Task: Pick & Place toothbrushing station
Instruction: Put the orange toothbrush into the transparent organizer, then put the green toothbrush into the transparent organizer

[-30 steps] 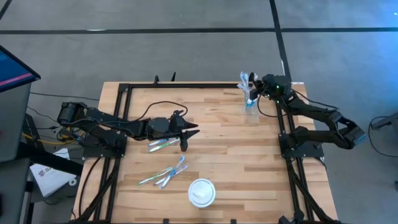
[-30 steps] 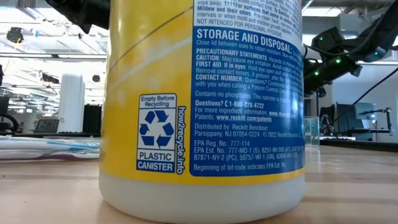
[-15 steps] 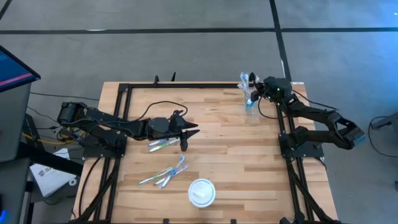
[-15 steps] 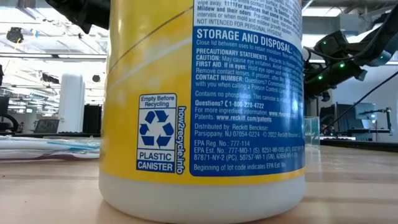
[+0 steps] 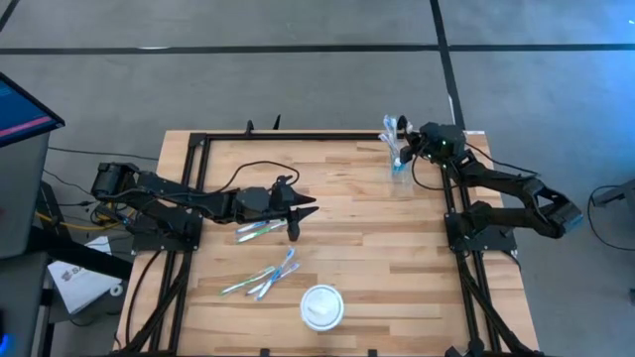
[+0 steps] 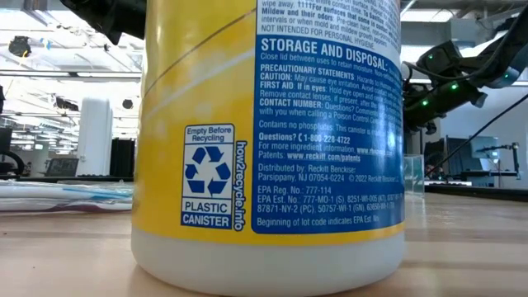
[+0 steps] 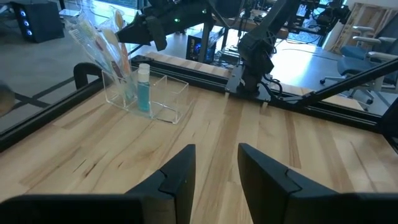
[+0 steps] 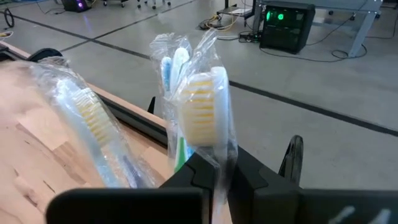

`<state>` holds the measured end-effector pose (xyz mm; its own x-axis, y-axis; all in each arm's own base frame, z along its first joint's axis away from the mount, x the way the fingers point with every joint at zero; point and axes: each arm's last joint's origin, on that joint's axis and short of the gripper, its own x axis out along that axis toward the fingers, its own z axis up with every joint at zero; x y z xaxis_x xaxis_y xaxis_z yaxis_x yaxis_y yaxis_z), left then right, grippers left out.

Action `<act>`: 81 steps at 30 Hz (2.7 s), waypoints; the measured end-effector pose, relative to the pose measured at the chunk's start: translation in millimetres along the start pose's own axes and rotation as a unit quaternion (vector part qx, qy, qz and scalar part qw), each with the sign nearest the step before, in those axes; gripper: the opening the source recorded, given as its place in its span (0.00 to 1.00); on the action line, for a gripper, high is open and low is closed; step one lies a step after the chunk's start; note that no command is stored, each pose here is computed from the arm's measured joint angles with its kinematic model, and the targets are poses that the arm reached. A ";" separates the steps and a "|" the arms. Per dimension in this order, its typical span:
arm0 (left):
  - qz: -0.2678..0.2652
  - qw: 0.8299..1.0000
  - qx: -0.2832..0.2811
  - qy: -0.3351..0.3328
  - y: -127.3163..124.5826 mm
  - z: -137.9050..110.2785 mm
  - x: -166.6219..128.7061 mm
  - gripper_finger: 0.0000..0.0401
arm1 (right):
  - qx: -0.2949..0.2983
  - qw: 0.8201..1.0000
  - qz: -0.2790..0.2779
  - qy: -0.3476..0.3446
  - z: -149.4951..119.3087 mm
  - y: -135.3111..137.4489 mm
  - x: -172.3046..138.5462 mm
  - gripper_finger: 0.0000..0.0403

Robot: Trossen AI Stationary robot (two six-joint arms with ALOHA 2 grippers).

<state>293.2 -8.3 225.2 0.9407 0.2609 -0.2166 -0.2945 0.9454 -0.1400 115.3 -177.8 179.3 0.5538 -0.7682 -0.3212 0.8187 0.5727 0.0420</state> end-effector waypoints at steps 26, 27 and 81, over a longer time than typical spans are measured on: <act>-0.001 1.000 0.001 -0.001 -0.1 0.2 0.0 0.28 | -0.005 0.999 0.041 -0.017 3.4 2.6 -0.1 0.39; -0.001 1.000 0.001 -0.001 -0.1 0.2 0.0 0.28 | -0.006 0.999 0.041 -0.018 3.6 2.6 -0.1 0.40; 0.062 0.956 -0.019 0.286 15.1 -53.3 -17.0 0.28 | -0.066 0.904 0.409 -0.101 27.3 110.8 -75.0 0.33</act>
<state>263.8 -8.9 175.2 0.6558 0.2111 -0.7248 -0.4143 0.9032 -0.1118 168.6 -64.5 233.9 0.9935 -0.1003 -0.0534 0.1039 0.9922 0.0695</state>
